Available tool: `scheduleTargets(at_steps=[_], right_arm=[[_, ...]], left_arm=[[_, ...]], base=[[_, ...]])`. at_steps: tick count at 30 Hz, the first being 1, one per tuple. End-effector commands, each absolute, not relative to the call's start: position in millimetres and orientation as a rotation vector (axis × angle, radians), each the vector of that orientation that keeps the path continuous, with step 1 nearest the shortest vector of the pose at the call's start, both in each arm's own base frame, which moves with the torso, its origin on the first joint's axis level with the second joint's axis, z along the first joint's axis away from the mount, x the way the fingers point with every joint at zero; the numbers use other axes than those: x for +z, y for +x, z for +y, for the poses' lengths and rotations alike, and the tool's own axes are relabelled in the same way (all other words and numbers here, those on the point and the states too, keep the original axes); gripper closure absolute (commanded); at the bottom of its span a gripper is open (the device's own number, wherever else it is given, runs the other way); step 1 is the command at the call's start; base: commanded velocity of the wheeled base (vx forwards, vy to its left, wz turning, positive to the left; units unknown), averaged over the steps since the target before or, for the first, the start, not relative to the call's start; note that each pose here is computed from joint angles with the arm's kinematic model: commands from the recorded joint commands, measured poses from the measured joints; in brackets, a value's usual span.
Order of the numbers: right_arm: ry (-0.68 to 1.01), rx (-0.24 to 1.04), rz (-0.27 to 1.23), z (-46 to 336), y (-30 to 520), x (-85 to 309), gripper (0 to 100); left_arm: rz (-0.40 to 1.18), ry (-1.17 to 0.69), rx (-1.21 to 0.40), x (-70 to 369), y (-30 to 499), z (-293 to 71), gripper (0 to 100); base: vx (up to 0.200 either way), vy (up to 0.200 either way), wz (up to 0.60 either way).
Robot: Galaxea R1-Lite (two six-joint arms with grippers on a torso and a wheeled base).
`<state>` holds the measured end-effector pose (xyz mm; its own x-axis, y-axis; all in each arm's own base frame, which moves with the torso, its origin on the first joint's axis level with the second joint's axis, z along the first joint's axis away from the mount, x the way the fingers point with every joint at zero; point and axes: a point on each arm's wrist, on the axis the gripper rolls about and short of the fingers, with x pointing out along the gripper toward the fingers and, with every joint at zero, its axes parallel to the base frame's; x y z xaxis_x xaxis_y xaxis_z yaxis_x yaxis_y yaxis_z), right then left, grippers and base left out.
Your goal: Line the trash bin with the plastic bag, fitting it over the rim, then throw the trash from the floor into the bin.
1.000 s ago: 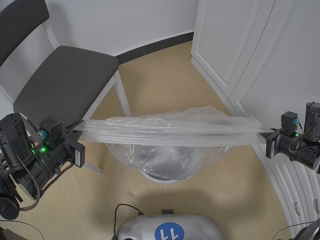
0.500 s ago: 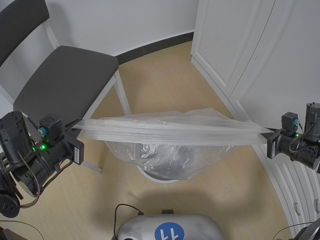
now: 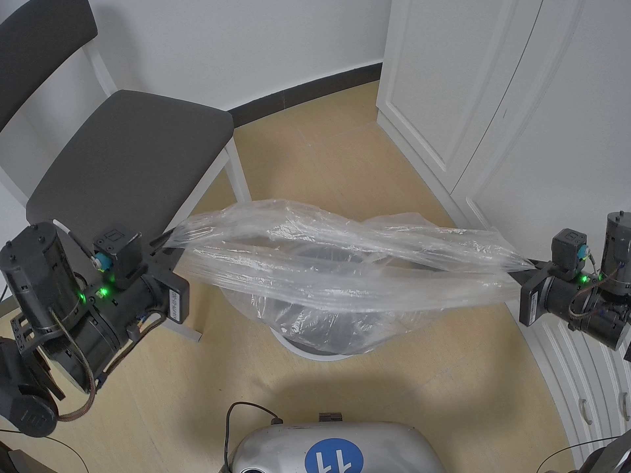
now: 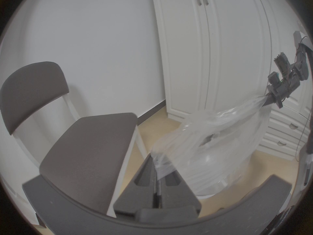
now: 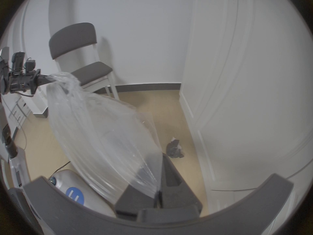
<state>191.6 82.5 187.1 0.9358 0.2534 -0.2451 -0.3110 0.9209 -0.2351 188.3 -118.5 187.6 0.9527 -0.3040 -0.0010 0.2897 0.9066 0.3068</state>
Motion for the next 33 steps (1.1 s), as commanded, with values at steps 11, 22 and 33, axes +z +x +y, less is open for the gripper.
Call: scheduleTargets(at_steps=[11,22,33], right_arm=[[-0.302,0.432,0.227,111,186,170,100],[-0.335,0.33,0.129,92,192,170,100],[-0.434,0.245,0.117,73,188,172,100]], left_arm=[[-0.152,0.259,-0.448,154,199,-173,100],[-0.215,0.272,-0.356,162,204,-149,100],[-0.101,0.413,-0.229,176,198,-105,100]], base=[[0.0,0.0,0.0],[0.0,0.0,0.0],[0.0,0.0,0.0]])
